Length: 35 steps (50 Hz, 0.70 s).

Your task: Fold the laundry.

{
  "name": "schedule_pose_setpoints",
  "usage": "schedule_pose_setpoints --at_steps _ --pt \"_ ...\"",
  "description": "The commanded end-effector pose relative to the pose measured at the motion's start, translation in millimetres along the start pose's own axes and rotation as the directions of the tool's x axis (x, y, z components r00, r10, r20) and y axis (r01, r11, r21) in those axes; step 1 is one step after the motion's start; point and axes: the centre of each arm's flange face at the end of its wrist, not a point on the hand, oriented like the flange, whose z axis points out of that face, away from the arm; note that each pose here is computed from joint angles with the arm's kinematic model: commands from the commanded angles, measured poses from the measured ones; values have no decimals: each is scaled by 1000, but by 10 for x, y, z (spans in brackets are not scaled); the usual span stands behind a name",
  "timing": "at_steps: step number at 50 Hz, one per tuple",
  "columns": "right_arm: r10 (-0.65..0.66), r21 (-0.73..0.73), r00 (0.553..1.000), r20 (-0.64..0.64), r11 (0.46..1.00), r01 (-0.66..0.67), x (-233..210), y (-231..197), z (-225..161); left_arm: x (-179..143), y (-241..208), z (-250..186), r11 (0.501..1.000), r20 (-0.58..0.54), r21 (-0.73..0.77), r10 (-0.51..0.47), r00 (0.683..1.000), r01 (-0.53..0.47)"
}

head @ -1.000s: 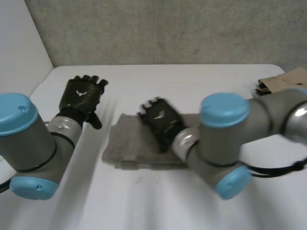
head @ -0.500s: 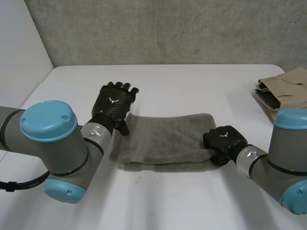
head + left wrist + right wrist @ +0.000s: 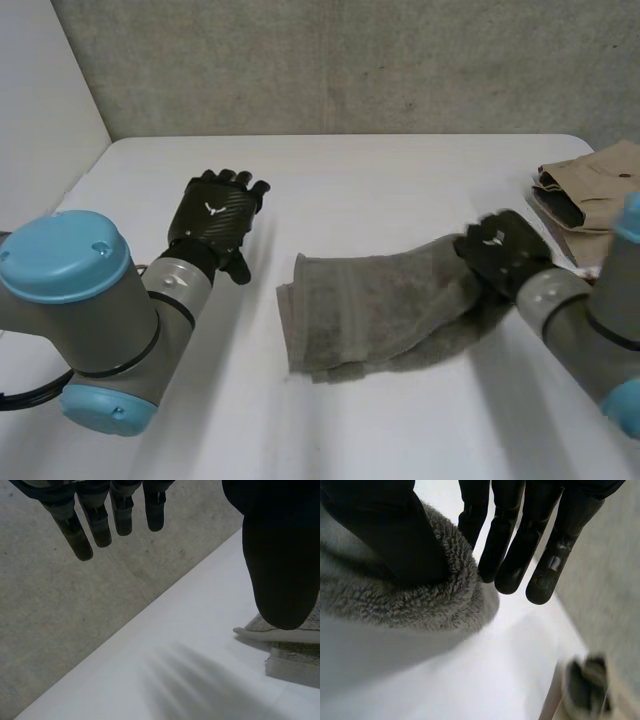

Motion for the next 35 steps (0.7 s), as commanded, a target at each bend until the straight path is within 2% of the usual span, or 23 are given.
schedule_pose_setpoints --at_steps 1,4,8,10,12,13,14,15,17,20,27,32,35 --pt "-105 277 987 124 959 68 -635 -761 -108 -73 -102 0 1000 22 29 -2 1000 1" --pt "-157 369 957 246 928 57 -1049 -869 -161 -81 -127 1 999 25 37 -6 1000 5" --pt "-158 379 930 331 925 22 -1288 -844 -176 -74 -142 8 998 22 43 -39 999 38" --pt "-76 347 929 362 936 -59 -1284 -842 -172 -69 -161 15 997 19 49 -65 998 64" --pt "64 297 916 395 935 -194 -1236 -857 -159 -72 -206 37 993 18 65 -101 995 100" --pt "177 249 903 391 924 -289 -1113 -835 -95 -71 -224 51 991 17 71 -114 993 112" --pt "214 233 898 384 919 -319 -1060 -825 -73 -68 -274 81 986 11 86 -147 989 146" --pt "342 178 883 322 894 -411 -786 -733 25 -54 -311 93 982 4 96 -165 986 164" --pt "420 150 868 264 871 -468 -574 -662 72 8 -348 111 976 -21 101 -191 981 192" --pt "554 118 816 167 810 -574 -237 -582 84 327 -364 134 967 -111 67 -236 965 244" --pt "575 21 804 151 811 -584 -255 -443 130 759 -199 188 965 -202 -70 -263 943 254" --pt "573 -25 805 155 817 -577 -336 -361 234 926 19 202 962 -217 -172 -248 944 213" --pt "571 -58 802 173 819 -570 -430 -306 294 917 146 192 955 -182 -230 -233 955 190"
